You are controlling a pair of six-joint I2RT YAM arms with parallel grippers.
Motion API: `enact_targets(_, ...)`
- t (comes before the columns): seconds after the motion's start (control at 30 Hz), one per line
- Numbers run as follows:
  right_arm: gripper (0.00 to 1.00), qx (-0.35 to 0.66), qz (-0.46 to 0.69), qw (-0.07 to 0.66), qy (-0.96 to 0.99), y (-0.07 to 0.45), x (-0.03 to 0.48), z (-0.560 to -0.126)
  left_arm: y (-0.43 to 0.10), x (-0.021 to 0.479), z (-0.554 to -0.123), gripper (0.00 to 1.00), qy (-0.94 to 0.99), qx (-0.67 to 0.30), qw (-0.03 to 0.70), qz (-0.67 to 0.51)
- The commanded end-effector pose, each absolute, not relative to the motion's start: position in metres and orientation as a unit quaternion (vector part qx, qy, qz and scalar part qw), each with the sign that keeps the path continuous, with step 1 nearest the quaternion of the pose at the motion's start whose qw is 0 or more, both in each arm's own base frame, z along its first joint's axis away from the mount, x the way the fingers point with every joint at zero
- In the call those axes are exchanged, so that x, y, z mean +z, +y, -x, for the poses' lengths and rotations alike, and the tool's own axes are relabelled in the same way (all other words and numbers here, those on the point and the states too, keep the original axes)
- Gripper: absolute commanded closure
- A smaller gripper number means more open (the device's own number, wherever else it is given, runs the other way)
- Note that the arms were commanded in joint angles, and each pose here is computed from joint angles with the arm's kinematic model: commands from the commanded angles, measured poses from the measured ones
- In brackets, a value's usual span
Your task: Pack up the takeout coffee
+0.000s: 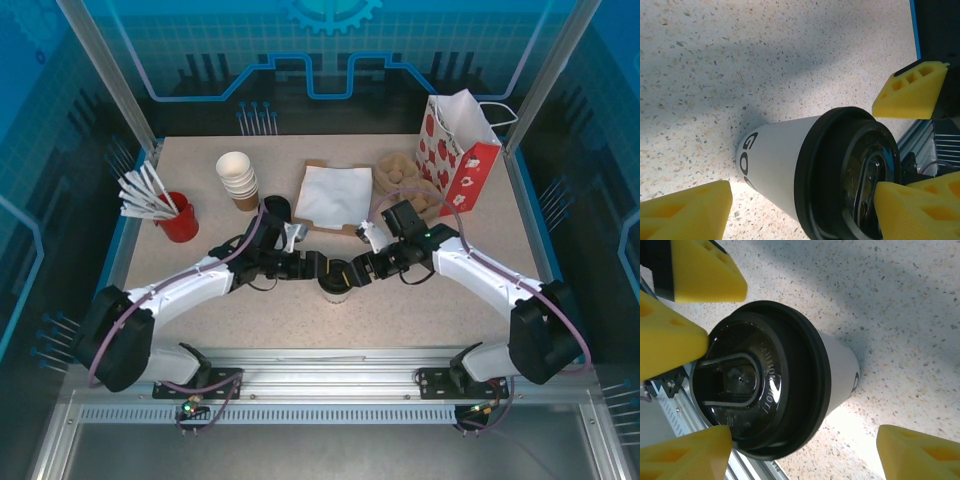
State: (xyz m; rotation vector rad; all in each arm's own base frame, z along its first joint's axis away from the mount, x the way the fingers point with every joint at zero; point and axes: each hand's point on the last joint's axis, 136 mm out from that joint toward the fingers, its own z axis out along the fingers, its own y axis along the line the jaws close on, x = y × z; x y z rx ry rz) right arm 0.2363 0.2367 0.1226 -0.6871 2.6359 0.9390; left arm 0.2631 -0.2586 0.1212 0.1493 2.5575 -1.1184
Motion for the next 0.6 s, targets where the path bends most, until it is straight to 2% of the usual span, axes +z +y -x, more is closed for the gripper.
enact_targets(0.0,0.25,0.342,0.227,0.127,0.903,0.239,0.118,-0.24,-0.269,0.129,-0.267,0.28,0.892,-0.412,0.174,-0.067)
enact_targets(0.37,0.42,0.327,0.201,0.096,0.918,0.225,0.078,-0.234,-0.256,0.09,-0.257,0.38,0.912,-0.377,0.15,-0.053)
enact_targets(0.57,0.48,0.328,0.196,0.093,0.919,0.225,0.075,-0.234,-0.255,0.091,-0.258,0.41,0.912,-0.377,0.154,-0.051)
